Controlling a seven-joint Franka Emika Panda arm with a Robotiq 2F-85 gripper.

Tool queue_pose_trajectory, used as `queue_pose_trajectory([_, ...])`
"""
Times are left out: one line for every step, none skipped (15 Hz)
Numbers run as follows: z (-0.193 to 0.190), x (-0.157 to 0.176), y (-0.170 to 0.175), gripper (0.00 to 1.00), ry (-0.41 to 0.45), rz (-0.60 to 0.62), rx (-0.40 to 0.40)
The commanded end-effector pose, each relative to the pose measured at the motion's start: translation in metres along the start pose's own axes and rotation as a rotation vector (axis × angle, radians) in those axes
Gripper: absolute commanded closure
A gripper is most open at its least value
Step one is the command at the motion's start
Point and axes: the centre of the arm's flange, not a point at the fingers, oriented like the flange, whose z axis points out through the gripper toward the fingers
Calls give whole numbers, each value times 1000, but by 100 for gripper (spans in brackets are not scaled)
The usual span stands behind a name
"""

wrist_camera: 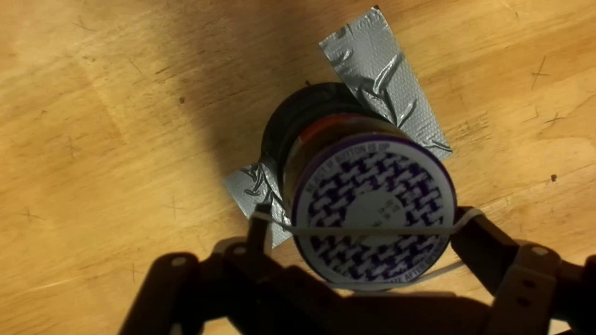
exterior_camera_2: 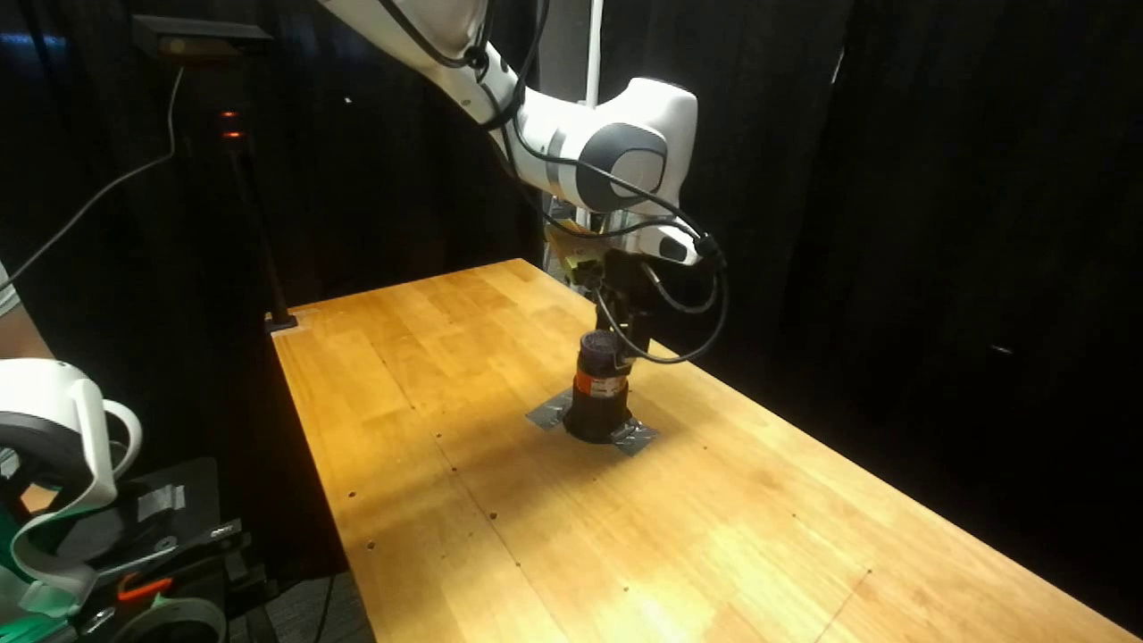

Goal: Put the rubber band on the jar.

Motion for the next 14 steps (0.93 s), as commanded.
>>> queue_pose_trajectory([-1,9,2,0,-15,37,10])
queue_pose_trajectory([-1,11,4,0,-17,45,9])
queue_pose_trajectory([2,11,5,0,-21,54,13])
queue_pose_trajectory([3,12,6,0,-14,63,11])
queue_pose_trajectory([5,14,7,0,24,90,4])
queue_pose_trajectory([6,16,8,0,33,109,7])
queue_pose_trajectory([6,18,9,0,42,123,10])
queue_pose_trajectory([8,19,9,0,46,130,7])
queue_pose_trajectory([9,19,10,0,49,140,6])
queue_pose_trajectory([10,19,10,0,51,147,6])
queue_pose_trajectory([12,18,11,0,50,153,3])
queue_pose_trajectory([12,17,12,0,47,155,2])
queue_pose_trajectory([13,15,12,0,38,153,-1])
queue_pose_trajectory([13,14,12,0,43,159,-6])
